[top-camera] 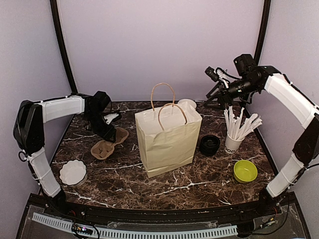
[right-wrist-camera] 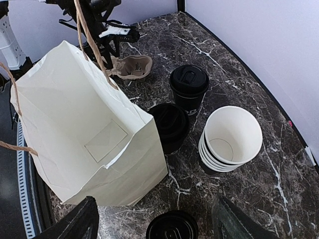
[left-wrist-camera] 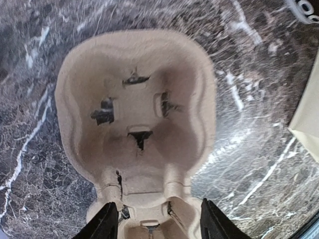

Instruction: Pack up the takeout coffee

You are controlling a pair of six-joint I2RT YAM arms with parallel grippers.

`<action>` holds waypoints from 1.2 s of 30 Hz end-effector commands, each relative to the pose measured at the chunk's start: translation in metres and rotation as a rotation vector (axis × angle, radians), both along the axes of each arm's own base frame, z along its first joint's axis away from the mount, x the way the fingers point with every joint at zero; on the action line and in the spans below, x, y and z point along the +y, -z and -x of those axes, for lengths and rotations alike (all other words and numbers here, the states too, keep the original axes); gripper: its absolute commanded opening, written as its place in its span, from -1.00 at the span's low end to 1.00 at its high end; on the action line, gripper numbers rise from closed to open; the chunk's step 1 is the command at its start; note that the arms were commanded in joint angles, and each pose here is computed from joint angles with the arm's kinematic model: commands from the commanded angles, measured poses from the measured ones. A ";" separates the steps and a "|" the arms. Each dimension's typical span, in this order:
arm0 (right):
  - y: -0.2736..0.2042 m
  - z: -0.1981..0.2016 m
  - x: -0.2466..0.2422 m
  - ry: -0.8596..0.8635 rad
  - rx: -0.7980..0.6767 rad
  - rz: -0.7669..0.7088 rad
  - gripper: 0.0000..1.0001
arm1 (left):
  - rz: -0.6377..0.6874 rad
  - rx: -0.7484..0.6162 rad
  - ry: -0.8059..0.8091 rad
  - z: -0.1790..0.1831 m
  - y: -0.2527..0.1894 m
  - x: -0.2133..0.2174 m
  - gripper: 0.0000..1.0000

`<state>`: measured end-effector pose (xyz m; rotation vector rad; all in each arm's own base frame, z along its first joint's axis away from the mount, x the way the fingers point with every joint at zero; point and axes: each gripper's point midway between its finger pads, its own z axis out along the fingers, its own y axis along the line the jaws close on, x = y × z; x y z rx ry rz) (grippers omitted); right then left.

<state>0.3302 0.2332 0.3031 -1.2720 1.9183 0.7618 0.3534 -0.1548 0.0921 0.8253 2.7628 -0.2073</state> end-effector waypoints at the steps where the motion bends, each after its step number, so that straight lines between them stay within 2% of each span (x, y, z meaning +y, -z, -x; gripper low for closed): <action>1: -0.006 0.005 0.004 -0.020 -0.011 -0.016 0.57 | -0.079 0.026 -0.021 -0.002 0.006 0.012 0.19; 6: -0.005 0.004 0.004 -0.020 -0.005 -0.014 0.57 | -0.118 0.047 -0.028 -0.003 0.016 0.017 0.17; 14: -0.002 0.003 0.005 -0.019 0.001 -0.010 0.57 | -0.139 0.072 -0.033 -0.002 0.025 0.020 0.03; 30: -0.001 0.003 0.003 -0.012 -0.003 -0.001 0.57 | -0.094 0.107 -0.026 -0.004 0.026 0.009 -0.24; 36: -0.002 0.002 0.004 -0.015 -0.002 -0.003 0.57 | -0.105 0.106 -0.035 -0.003 0.026 0.012 -0.17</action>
